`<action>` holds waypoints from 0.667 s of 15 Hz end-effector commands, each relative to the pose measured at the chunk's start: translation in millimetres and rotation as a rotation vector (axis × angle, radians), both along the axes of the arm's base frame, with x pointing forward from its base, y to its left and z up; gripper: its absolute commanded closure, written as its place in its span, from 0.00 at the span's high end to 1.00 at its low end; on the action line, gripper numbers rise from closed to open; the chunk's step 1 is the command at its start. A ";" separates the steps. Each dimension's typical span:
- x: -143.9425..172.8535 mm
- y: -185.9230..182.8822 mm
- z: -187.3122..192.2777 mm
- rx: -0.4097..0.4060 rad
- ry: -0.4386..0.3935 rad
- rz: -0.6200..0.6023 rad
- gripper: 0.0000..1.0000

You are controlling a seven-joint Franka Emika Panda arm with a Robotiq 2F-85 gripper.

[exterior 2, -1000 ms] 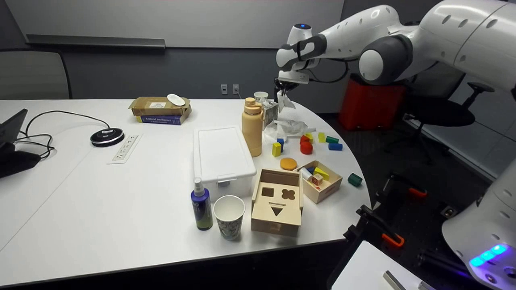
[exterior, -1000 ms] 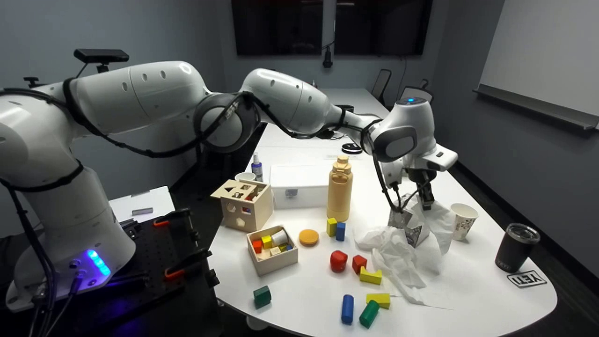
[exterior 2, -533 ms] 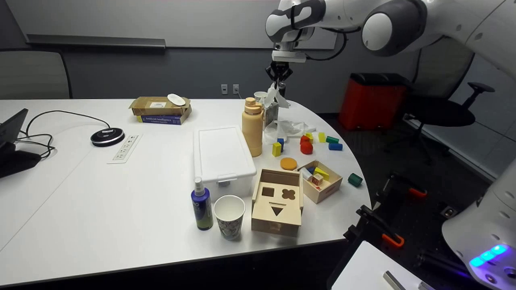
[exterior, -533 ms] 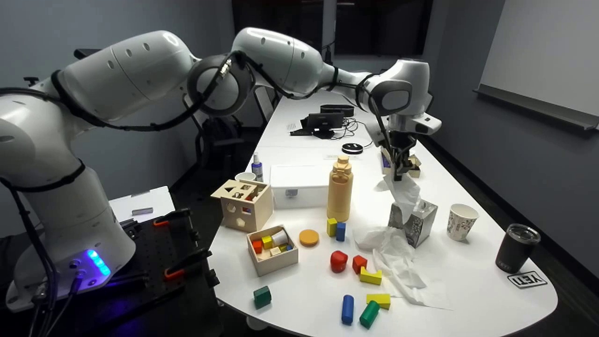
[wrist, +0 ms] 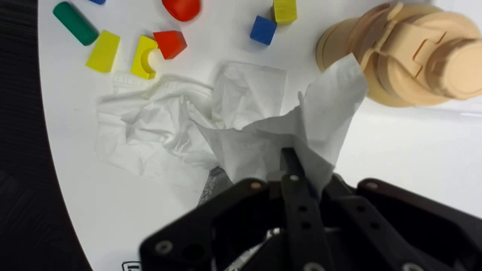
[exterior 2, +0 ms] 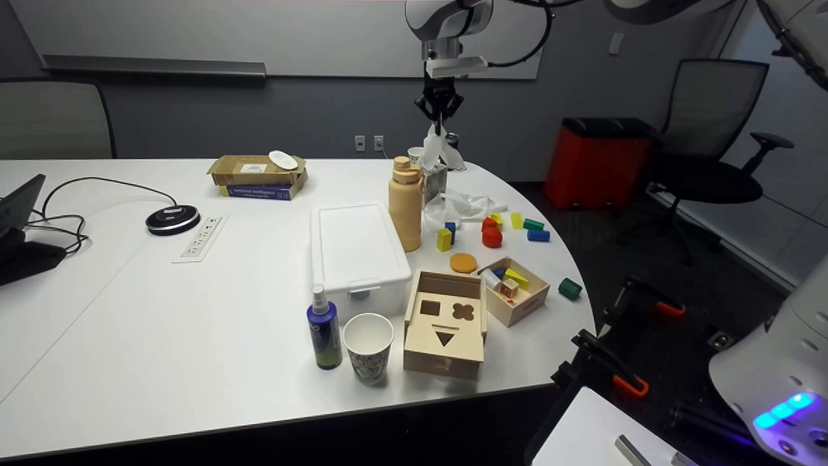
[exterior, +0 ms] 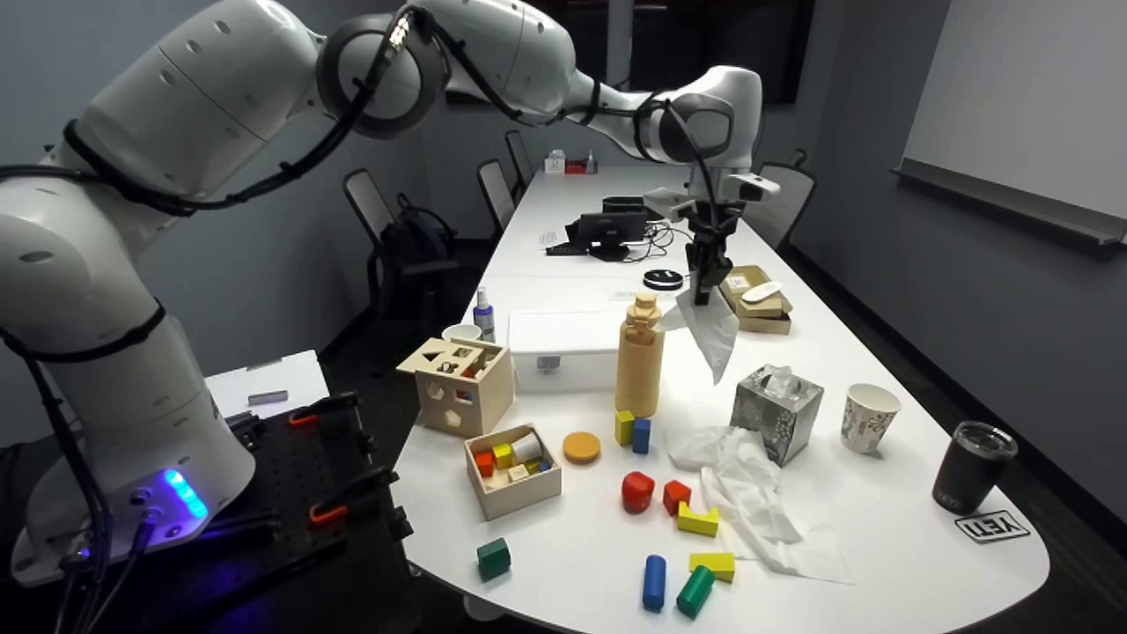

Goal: Use the napkin to wipe the shape sorter and close the lid of the shape sorter

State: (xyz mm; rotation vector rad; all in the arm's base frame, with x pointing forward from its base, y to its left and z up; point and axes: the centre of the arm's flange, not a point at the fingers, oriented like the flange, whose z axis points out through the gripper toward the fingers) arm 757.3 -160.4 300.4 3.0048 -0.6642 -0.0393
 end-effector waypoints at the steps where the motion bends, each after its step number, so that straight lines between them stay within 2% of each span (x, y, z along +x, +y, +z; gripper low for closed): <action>1: -66.5 45.7 24.6 -0.019 0.041 0.123 0.00; 4: -79.8 80.9 40.1 -0.007 0.062 0.253 0.00; 7: -101.2 118.1 51.4 0.012 0.178 0.334 0.00; 10: -137.3 157.4 54.6 0.050 0.275 0.345 0.00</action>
